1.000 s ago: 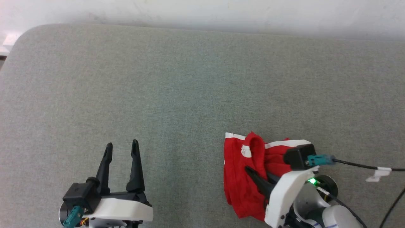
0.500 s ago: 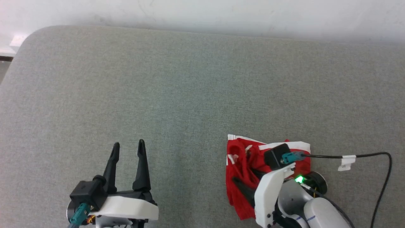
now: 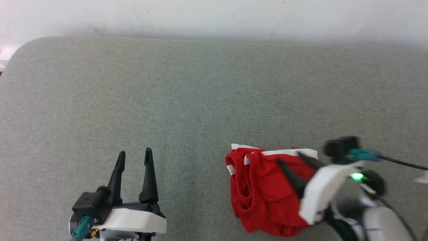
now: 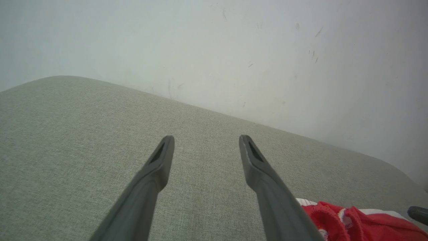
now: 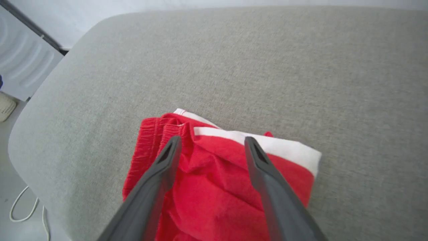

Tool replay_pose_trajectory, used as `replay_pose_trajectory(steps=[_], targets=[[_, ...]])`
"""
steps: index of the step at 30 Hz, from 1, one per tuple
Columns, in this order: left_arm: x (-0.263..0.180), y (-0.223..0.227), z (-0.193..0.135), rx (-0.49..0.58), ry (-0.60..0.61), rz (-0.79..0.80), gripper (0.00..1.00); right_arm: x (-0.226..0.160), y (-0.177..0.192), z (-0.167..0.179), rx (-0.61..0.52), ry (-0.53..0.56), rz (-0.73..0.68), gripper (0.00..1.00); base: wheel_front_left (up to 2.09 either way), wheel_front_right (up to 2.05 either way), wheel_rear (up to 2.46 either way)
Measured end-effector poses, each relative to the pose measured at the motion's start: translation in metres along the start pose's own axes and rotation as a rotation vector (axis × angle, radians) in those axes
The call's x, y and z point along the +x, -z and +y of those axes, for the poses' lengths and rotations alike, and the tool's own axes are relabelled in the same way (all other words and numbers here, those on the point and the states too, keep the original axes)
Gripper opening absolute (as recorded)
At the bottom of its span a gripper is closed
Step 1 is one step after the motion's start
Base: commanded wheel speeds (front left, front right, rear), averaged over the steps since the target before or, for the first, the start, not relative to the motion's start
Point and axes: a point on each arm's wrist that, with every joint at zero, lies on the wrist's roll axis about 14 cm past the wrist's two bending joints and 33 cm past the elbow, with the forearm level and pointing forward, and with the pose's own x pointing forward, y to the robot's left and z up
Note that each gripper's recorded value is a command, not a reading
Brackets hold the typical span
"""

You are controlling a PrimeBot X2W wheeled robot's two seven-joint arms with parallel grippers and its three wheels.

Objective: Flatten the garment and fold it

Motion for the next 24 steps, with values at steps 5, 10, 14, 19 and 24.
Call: replay_pose_trajectory(steps=[5, 10, 14, 19, 24], targets=[[0.002, 0.002, -0.003, -0.001, 0.010, 0.009, 1.00, -0.025, 0.002, -0.044, 0.029, 0.147, -0.017, 1.00, 0.00, 0.00, 0.00], [0.002, 0.006, -0.004, -0.001, 0.013, 0.023, 1.00, -0.028, 0.022, -0.053, 0.064, 0.170, 0.039, 1.00, 0.00, 0.00, 0.00], [0.001, 0.007, -0.002, 0.005, 0.012, 0.034, 1.00, -0.023, 0.039, -0.055, 0.092, 0.167, 0.095, 1.00, 0.00, 0.00, 0.00], [-0.001, 0.006, 0.003, 0.015, 0.002, 0.040, 1.00, -0.016, 0.063, -0.054, 0.133, 0.153, 0.174, 1.00, 0.00, 0.00, 0.00], [-0.003, 0.004, 0.008, 0.023, -0.009, 0.040, 1.00, -0.008, 0.073, -0.053, 0.178, 0.136, 0.201, 0.44, 0.00, 0.00, 0.00]])
